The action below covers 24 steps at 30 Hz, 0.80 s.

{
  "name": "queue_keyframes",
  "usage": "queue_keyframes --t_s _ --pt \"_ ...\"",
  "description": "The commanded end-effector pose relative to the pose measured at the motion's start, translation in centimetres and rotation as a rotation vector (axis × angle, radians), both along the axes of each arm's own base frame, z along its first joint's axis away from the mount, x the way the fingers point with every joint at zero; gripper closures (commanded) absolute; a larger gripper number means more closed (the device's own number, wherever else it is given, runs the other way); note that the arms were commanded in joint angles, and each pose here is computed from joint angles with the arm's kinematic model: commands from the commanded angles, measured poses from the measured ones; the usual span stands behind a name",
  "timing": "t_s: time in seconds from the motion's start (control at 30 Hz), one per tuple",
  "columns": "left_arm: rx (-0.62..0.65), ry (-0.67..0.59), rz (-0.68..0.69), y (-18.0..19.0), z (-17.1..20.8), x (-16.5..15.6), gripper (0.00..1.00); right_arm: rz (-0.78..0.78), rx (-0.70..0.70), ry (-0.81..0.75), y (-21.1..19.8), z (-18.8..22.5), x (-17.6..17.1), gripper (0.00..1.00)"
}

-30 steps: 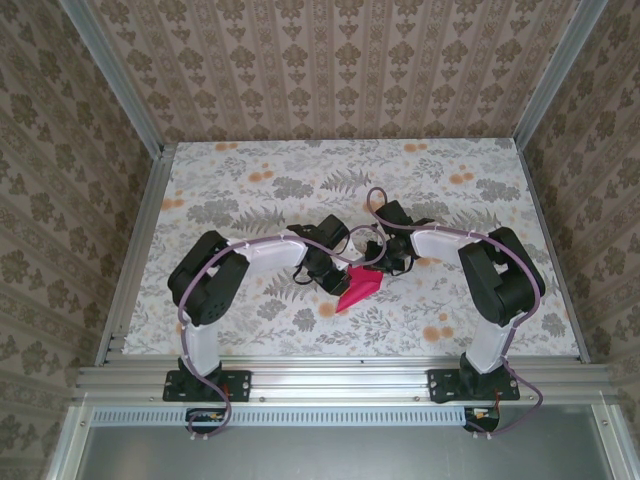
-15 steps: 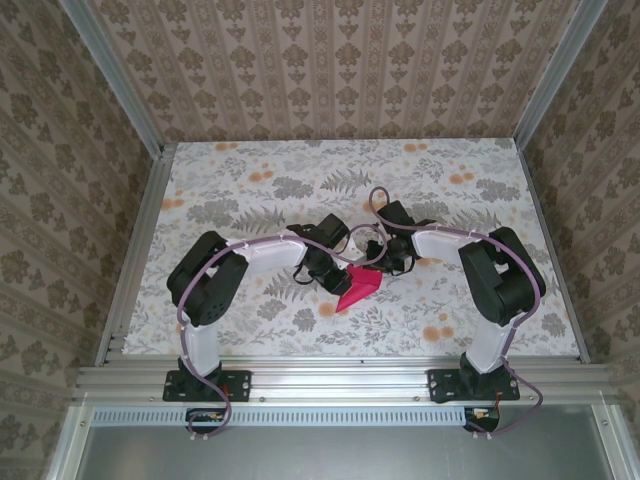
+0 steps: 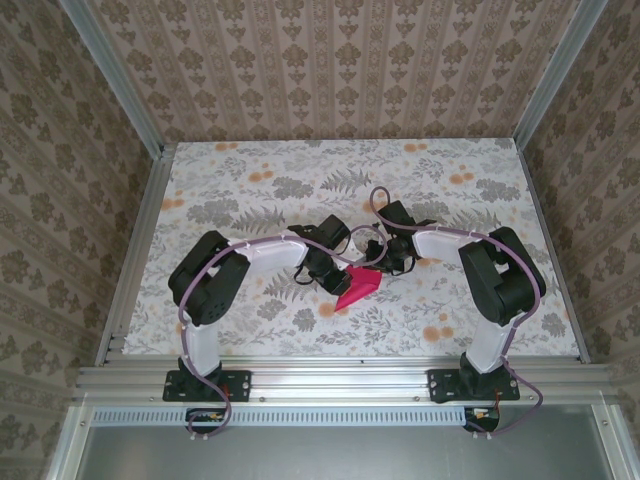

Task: Fold a paper plane with a square sheet of paper (pick it up from the middle)
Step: Third fold the triangle at the center of the table.

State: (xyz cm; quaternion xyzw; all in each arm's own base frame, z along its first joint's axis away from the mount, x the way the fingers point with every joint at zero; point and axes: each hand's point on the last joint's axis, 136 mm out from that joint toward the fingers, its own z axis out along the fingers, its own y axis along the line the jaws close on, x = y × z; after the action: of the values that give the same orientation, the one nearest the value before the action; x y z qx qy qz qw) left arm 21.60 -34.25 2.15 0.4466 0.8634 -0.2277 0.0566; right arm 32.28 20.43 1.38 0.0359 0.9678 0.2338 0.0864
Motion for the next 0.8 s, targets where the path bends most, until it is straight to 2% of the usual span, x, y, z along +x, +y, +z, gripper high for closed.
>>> queue_keyframes --t_s 0.0,0.3,0.5,0.6,0.67,0.77 --pt "-0.006 -0.032 0.031 -0.3 0.0 0.9 0.94 0.014 -0.031 0.077 -0.4 -1.9 -2.0 0.84" --pt "-0.013 0.02 0.002 -0.6 -0.6 0.0 0.94 0.005 -0.015 0.066 -0.2 -1.2 -1.6 0.81" --pt "-0.009 0.034 0.001 -0.4 -0.9 -0.4 0.94 -0.104 0.055 -0.071 -1.5 3.9 0.3 0.74" --pt "-0.01 0.033 -0.001 -0.4 -0.9 -0.5 0.94 -0.169 0.079 -0.114 -3.0 5.6 -0.2 0.73" --pt "-0.01 0.031 -0.002 -0.4 -0.9 -0.5 0.94 -0.182 0.131 -0.123 -2.8 6.2 -1.1 0.74" --pt "-0.013 0.035 -0.003 -0.6 -0.9 -0.5 0.94 -0.211 0.239 -0.109 -2.0 6.0 -3.0 0.82"
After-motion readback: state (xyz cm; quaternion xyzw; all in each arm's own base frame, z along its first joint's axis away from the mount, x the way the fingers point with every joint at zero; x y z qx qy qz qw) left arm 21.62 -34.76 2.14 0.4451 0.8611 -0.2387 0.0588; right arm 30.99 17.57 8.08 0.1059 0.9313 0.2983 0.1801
